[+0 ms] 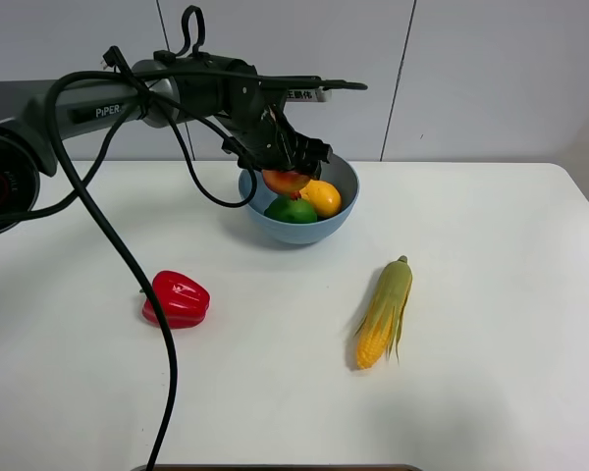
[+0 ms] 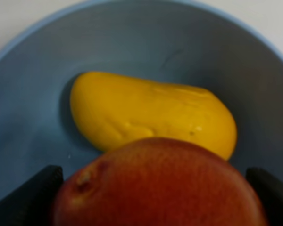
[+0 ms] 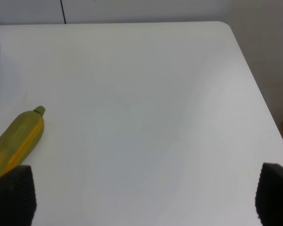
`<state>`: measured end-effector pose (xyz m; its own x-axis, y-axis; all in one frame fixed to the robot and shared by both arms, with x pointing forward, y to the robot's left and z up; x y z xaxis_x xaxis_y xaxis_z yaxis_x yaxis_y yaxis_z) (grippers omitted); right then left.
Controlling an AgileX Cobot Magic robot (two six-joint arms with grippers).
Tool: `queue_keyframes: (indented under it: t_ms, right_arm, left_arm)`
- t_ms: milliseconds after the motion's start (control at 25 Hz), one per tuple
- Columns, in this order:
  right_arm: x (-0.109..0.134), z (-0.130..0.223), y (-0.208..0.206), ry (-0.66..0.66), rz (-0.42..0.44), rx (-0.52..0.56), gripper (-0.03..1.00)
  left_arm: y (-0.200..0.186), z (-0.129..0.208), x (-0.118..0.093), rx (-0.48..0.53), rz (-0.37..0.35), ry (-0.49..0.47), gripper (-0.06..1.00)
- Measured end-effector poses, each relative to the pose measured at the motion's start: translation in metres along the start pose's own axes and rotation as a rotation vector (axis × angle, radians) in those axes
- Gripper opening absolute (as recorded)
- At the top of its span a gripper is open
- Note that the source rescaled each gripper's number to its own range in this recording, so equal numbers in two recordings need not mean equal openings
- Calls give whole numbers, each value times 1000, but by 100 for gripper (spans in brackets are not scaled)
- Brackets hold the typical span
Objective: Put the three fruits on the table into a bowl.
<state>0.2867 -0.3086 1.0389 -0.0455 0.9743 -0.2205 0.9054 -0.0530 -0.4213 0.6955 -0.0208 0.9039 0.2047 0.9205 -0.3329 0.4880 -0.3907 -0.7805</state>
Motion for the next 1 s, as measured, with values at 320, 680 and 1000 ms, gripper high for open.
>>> queue_keyframes:
  t_ms: [320,680,1000]
  right_arm:
    - [0,0,0,0,0,0,93]
    - [0,0,0,0,0,0,93]
    - [0,0,0,0,0,0,93]
  left_arm:
    - [9,1,2,-13,4,25,69]
    - [-33,-11,-4,-6,-21,83,97]
    - [-132,-31,1,4,-100,125,97]
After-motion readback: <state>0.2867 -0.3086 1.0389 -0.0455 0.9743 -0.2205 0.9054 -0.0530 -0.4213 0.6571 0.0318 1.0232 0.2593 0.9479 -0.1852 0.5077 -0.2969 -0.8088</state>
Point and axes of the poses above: a point on each arm's last joint axis where the gripper is mounted, y pointing out along that axis toward the gripper, x along the wrist's bending axis when the last joint is at zero, z = x × y, the point moved 7 cm from there along y, pointing out along that axis toward the gripper, and after that the axes turned 15 degrees about -y, right-handed, at the moved point
